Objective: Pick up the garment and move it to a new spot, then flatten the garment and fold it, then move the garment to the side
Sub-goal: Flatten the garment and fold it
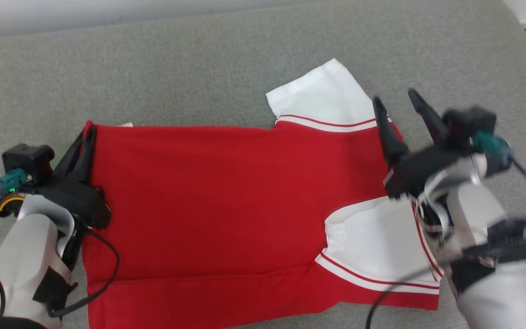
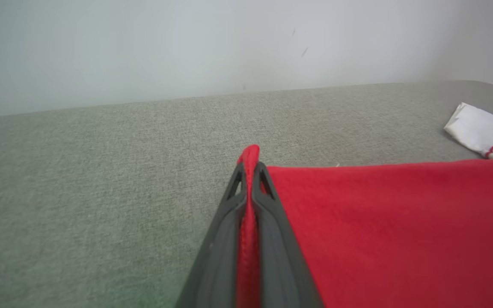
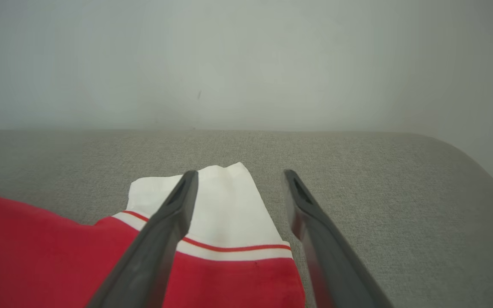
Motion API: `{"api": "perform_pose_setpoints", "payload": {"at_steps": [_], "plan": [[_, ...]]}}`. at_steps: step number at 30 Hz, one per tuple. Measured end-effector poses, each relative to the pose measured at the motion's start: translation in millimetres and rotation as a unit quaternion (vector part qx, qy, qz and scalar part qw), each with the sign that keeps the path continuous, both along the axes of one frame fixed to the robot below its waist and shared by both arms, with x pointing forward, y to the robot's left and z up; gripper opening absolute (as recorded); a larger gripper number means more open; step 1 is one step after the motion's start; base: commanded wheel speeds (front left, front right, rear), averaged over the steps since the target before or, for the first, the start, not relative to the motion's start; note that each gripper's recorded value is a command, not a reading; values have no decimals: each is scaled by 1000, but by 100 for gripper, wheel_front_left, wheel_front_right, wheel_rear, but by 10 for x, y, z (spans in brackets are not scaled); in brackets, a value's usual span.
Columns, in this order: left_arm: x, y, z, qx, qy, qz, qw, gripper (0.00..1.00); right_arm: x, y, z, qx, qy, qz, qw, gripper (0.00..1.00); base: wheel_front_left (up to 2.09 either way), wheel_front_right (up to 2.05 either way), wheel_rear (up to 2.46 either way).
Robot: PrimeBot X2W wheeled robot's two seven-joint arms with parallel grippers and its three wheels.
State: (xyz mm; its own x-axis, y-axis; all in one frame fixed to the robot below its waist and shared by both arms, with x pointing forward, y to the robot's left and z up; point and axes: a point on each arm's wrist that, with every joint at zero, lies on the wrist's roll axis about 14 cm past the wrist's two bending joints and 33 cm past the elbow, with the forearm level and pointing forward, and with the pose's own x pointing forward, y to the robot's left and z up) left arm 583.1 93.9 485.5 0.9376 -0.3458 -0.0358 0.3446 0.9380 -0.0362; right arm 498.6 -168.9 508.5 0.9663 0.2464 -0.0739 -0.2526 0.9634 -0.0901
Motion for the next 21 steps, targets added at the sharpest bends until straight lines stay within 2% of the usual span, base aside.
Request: {"api": "perform_pose_setpoints", "payload": {"at_steps": [8, 21], "plan": [[128, -5, -111, 12, -5, -12, 1000, 0, 640, -103, -315, -44, 115, -21, 992, 100, 0, 0, 0], [211, -36, -185, 18, -14, -27, 999, 0, 1226, -198, -549, -62, 179, -53, 981, 100, 0, 0, 0]]}}
